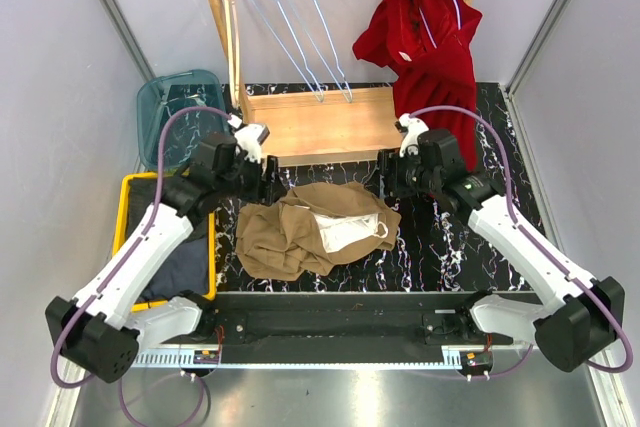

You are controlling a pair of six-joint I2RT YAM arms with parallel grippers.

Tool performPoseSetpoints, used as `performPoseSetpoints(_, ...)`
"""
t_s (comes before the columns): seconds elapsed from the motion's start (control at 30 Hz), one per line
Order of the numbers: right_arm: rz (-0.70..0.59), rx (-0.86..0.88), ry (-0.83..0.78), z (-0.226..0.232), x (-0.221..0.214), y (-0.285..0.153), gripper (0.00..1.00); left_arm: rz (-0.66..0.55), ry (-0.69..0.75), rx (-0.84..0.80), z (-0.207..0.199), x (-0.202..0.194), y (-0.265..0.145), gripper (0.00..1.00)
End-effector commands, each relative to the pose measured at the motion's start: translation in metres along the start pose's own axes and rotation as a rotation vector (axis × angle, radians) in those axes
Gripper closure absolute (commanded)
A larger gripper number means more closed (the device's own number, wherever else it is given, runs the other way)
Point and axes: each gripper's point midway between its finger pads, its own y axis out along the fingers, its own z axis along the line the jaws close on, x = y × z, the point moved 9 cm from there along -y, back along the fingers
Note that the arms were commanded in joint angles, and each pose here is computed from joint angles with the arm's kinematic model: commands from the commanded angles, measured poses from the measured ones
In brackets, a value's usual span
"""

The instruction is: Place the skirt on the hanger

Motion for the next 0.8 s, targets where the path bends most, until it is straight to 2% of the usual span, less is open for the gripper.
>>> performPoseSetpoints(0.0, -0.082, 0.027, -0.054, 0.009, 0.023, -0.017, 0.27, -0.177, 0.105, -0.039, -0.017, 0.039, -0.045, 0.31)
performPoseSetpoints(0.13, -0.088, 0.033, -0.05, 0.012, 0.025, -0.019, 0.27, -0.341, 0.156, -0.091, -0.036, 0.075, -0.086, 0.27)
performPoseSetpoints(0.23, -0.085, 0.032, -0.042, 0.011, 0.025, -0.018, 0.27, -0.433, 0.171, -0.129, -0.047, 0.1, -0.1, 0.25)
performPoseSetpoints(0.37, -0.074, 0.031, -0.03, 0.01, 0.022, -0.014, 0.27, -0.598, 0.149, -0.158, -0.063, 0.152, -0.119, 0.24)
performPoseSetpoints(0.5, -0.064, 0.043, -0.013, 0.01, 0.021, -0.009, 0.27, -0.685, 0.056, -0.142, -0.069, 0.2, -0.111, 0.25)
performPoseSetpoints(0.6, -0.065, 0.055, 0.002, 0.011, 0.019, -0.005, 0.27, -0.732, -0.015, -0.087, -0.064, 0.231, -0.084, 0.26)
performPoseSetpoints(0.67, -0.054, 0.067, 0.006, 0.011, 0.016, -0.003, 0.27, -0.803, -0.05, -0.057, -0.062, 0.249, -0.081, 0.26)
performPoseSetpoints(0.7, -0.057, 0.072, 0.009, 0.01, 0.016, -0.002, 0.27, -0.794, -0.063, -0.042, -0.059, 0.254, -0.065, 0.26)
performPoseSetpoints(0.77, -0.047, 0.086, 0.013, 0.01, 0.012, 0.0, 0.27, -0.845, -0.05, -0.028, -0.059, 0.269, -0.063, 0.26)
